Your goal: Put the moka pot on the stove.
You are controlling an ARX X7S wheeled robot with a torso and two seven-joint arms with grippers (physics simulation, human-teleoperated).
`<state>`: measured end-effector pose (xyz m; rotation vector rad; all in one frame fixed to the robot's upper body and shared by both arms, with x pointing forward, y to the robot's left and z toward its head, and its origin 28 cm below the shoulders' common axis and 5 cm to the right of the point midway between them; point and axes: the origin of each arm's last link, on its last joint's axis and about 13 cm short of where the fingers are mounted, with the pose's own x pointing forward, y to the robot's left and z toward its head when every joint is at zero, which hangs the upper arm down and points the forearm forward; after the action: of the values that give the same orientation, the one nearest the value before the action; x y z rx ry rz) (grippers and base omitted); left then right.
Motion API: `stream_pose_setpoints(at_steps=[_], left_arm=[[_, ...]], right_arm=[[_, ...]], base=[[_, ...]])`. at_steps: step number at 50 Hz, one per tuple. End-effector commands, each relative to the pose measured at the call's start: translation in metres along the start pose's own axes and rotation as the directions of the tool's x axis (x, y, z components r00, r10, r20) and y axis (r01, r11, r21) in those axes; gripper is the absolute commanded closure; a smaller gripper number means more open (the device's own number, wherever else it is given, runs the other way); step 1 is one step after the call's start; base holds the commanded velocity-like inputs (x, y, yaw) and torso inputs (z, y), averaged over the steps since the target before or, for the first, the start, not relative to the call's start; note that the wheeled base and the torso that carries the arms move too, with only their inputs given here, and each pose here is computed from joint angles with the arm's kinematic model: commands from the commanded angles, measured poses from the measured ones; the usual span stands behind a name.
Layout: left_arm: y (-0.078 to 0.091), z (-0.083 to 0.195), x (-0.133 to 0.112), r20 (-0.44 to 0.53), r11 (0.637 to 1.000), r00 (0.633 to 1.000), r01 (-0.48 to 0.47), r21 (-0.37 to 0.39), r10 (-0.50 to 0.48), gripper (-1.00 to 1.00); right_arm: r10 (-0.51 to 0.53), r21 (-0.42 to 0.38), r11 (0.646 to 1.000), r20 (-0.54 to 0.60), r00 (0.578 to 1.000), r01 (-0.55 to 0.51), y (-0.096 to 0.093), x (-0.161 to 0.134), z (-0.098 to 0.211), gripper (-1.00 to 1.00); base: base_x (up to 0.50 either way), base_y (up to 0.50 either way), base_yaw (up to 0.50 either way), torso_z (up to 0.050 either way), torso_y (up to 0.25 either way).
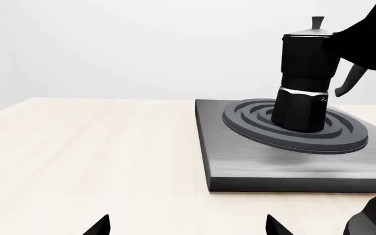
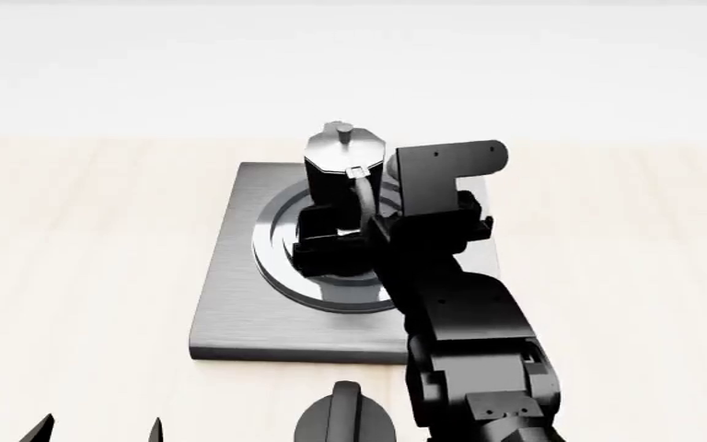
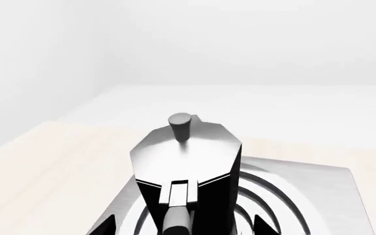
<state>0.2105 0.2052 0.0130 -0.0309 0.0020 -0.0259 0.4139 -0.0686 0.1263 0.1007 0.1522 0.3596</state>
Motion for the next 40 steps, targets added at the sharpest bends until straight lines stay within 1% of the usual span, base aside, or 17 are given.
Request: stream_pose_setpoints(at_steps=[1,3,4,12,19,28,40], left_arm=[[0.000,0.000,0.000,0.000,1.000,1.000,0.000,0.000,0.000,-1.00],[0.000,0.000,0.000,0.000,1.000,1.000,0.001,0.000,-0.001,-1.00],[0.000,0.000,0.000,0.000,1.000,1.000,0.000,0.000,0.000,-1.00],[0.000,0.000,0.000,0.000,1.000,1.000,0.000,0.000,0.000,-1.00],[0.000,0.000,0.000,0.001,1.000,1.000,0.004,0.002,-0.004,-1.00],[0.000,0.000,0.000,0.001,1.000,1.000,0.004,0.001,-0.004,-1.00],[0.000,0.000,0.000,0.001,1.000,1.000,0.006,0.001,-0.006,-1.00]], right_arm=[[0.030,0.042,0.999,0.022,0.999,-0.030,0.001,0.001,0.001,-1.00],[0.052,0.055,0.997,0.036,0.998,-0.054,0.002,0.001,0.002,-1.00],[0.047,0.034,0.998,0.041,0.998,-0.049,0.002,0.001,0.001,-1.00],[0.074,0.023,0.997,0.080,0.994,-0.076,0.002,0.002,0.005,-1.00],[0.083,-0.011,0.997,0.099,0.992,-0.082,0.004,0.002,0.002,-1.00],[0.095,-0.005,0.995,0.133,0.987,-0.095,0.007,-0.003,0.000,-1.00],[0.090,-0.001,0.996,0.146,0.985,-0.091,0.008,-0.009,0.002,-1.00]], base=[[0.00,0.00,0.00,0.000,0.000],[0.00,0.00,0.00,0.000,0.000],[0.00,0.00,0.00,0.000,0.000],[0.00,0.00,0.00,0.000,0.000],[0.00,0.00,0.00,0.000,0.000],[0.00,0.00,0.00,0.000,0.000],[0.00,0.00,0.00,0.000,0.000]])
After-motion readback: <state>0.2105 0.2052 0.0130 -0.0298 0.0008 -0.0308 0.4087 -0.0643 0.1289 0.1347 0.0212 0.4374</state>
